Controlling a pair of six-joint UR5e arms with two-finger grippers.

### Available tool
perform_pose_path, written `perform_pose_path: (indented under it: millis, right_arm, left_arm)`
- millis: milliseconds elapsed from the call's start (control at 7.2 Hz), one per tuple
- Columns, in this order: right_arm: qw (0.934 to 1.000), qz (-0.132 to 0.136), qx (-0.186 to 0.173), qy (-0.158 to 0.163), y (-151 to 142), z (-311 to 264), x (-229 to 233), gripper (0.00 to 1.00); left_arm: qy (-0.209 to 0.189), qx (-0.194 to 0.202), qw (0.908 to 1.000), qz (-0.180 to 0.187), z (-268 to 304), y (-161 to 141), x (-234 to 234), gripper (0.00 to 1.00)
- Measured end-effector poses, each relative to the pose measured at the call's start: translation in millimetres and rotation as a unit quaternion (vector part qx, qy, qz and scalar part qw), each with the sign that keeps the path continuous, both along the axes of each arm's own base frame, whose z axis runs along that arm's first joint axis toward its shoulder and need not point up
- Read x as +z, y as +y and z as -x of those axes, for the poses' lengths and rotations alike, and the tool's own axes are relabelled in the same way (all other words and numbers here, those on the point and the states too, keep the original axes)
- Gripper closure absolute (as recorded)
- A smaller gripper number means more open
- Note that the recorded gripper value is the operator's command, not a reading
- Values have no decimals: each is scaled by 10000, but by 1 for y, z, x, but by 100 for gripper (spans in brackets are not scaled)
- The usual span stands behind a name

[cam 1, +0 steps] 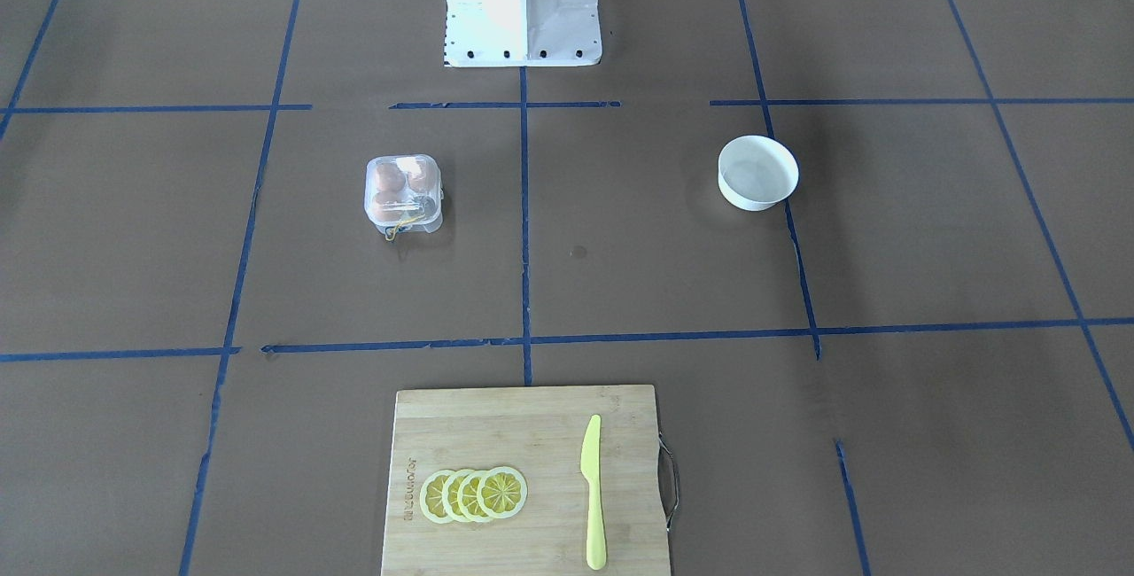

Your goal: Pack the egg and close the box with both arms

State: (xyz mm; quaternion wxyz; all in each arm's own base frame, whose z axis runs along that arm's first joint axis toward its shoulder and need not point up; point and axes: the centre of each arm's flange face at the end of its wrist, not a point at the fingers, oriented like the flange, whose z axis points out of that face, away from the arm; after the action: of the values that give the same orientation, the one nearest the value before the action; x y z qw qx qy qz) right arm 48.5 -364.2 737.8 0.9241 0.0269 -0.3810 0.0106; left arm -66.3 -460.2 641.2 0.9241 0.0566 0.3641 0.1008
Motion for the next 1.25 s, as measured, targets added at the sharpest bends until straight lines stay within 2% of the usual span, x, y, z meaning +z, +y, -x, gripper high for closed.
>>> perform_pose_path:
  millis: [1250]
  right_arm:
    - [9997, -50, -184, 120, -6, 13, -3, 0]
  left_arm:
    - [3, -12, 9999, 101, 0, 6, 6, 0]
